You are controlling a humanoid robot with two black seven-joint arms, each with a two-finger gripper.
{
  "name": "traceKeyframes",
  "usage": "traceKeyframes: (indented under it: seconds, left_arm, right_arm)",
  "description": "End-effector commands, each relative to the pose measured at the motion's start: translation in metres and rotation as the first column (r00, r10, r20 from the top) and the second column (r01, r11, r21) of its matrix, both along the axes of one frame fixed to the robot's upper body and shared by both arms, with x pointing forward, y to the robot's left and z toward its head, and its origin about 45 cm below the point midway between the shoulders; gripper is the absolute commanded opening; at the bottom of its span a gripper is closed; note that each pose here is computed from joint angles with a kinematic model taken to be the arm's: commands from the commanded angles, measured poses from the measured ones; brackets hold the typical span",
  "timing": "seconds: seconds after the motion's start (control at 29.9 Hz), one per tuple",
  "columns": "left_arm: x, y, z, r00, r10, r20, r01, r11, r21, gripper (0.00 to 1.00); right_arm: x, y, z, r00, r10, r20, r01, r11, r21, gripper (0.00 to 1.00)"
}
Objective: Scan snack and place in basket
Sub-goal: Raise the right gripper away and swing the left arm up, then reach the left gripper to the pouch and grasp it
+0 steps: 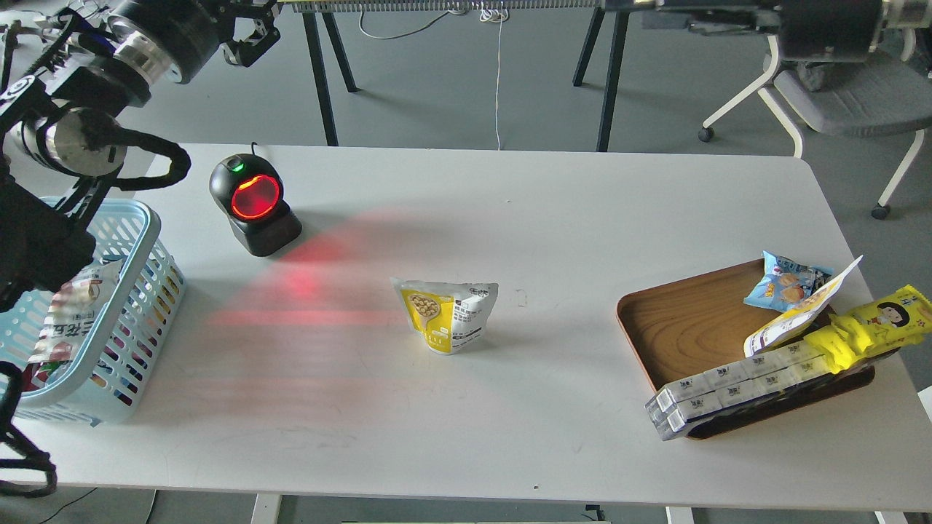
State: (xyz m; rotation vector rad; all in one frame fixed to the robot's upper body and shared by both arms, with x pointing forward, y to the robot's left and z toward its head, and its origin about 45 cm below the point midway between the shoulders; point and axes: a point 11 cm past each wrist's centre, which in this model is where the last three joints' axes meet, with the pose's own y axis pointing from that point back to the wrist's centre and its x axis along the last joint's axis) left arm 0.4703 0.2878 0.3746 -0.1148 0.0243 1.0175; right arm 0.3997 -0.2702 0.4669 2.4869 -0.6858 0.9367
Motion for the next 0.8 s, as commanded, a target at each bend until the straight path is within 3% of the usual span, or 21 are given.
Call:
traceKeyframes:
  seconds: [0.0,0.13,0.27,0.4,0.64,0.77]
  left_arm:
    - [-0.013,-0.002,0.0,0.995,-0.087,0.055,0.07,0.963,0.261,0.99]
    - [-0.021,-0.018,0.016,0.975,-0.179,0.132,0.101,0.885,0.455,0.99]
    - [-0.03,-0.043,0.033,0.935,-0.285,0.209,0.095,0.772,0.628,0.99]
    - [-0.055,-0.079,0.039,0.854,-0.463,0.237,0.1,0.594,0.798,0.95]
    - [-0.086,-0.112,0.019,0.722,-0.651,0.234,-0.096,0.241,0.966,0.94]
    - [-0.106,-0.131,0.01,0.641,-0.738,0.212,-0.15,0.151,0.977,0.94]
  right_arm:
    - [0.009,-0.032,-0.005,0.989,-0.116,-0.09,0.133,0.971,0.201,0.99]
    - [0.029,-0.07,-0.004,0.96,-0.239,-0.145,0.276,0.9,0.337,0.99]
    - [0.045,-0.09,-0.023,0.916,-0.271,-0.296,0.392,0.764,0.513,0.98]
    - [0.064,-0.104,-0.047,0.873,-0.274,-0.403,0.482,0.613,0.626,0.98]
    - [0.08,-0.131,-0.102,0.799,-0.261,-0.542,0.599,0.26,0.757,0.98]
    - [0.077,-0.148,-0.141,0.767,-0.241,-0.595,0.622,0.05,0.781,0.99]
